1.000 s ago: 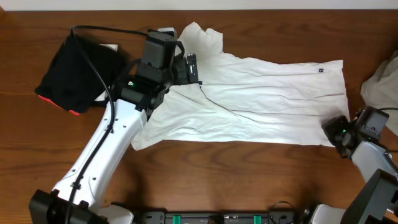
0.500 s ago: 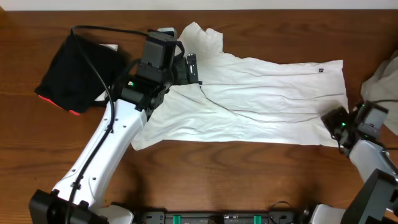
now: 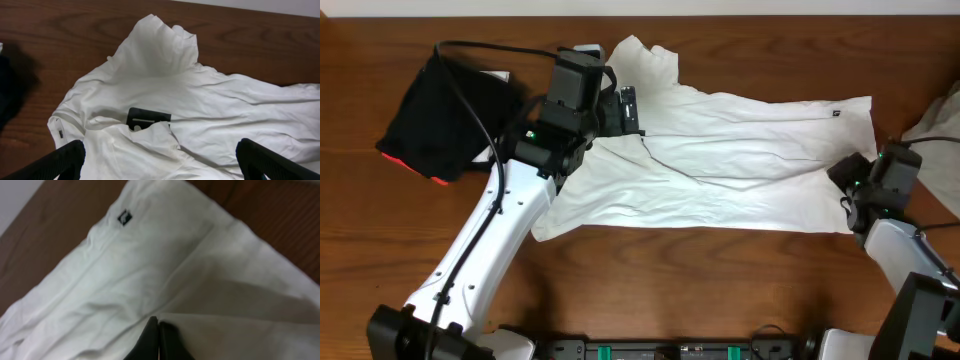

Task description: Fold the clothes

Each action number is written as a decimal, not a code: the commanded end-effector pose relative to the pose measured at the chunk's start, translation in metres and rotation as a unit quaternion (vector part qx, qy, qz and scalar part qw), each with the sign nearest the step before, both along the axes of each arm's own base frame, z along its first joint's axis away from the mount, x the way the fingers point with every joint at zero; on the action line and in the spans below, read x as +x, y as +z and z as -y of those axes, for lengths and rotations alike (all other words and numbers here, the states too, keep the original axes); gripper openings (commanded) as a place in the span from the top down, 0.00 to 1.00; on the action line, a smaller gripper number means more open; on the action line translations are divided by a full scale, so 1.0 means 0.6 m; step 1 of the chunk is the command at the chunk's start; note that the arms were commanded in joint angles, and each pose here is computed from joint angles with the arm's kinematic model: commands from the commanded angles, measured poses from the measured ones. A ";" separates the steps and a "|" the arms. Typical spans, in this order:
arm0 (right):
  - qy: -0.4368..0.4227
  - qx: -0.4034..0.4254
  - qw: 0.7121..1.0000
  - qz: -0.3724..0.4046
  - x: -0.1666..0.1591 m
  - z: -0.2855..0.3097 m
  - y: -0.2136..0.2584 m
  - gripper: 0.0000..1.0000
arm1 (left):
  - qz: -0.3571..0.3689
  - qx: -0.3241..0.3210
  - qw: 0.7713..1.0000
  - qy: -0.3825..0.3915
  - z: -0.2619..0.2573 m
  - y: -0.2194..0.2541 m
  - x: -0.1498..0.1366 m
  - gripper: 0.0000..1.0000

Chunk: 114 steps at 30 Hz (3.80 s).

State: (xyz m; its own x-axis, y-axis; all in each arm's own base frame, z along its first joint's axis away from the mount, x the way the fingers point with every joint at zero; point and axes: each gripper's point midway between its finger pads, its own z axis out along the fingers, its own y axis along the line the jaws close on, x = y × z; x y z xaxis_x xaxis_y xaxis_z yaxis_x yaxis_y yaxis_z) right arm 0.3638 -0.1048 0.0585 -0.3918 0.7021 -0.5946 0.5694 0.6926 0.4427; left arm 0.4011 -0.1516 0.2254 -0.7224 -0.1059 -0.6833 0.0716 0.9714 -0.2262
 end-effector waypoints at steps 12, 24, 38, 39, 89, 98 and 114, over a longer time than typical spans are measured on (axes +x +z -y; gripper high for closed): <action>0.040 -0.059 0.997 0.001 0.045 0.014 -0.053 0.87 | -0.002 0.009 1.000 0.004 -0.007 -0.005 0.002 0.02; 0.177 -0.090 0.980 0.016 0.103 -0.020 0.012 0.53 | -0.002 0.009 1.000 0.004 -0.007 -0.005 0.002 0.02; 0.469 -0.069 0.877 -0.076 0.042 -0.270 0.041 0.70 | -0.002 0.009 1.000 0.004 -0.007 -0.005 0.002 0.02; 0.497 -0.076 0.860 -0.082 0.031 -0.295 0.036 0.71 | -0.002 0.009 1.000 0.004 -0.007 -0.005 0.002 0.02; 0.731 -0.247 0.636 -0.016 -0.011 -0.576 -0.074 0.70 | -0.002 0.009 1.000 0.004 -0.007 -0.005 0.002 0.02; 0.705 -0.256 0.661 -0.027 0.005 -0.560 -0.074 0.57 | -0.002 0.009 1.000 0.004 -0.007 -0.005 0.002 0.02; 0.701 -0.240 0.670 -0.039 -0.002 -0.558 -0.076 0.99 | -0.002 0.009 1.000 0.004 -0.007 -0.005 0.002 0.02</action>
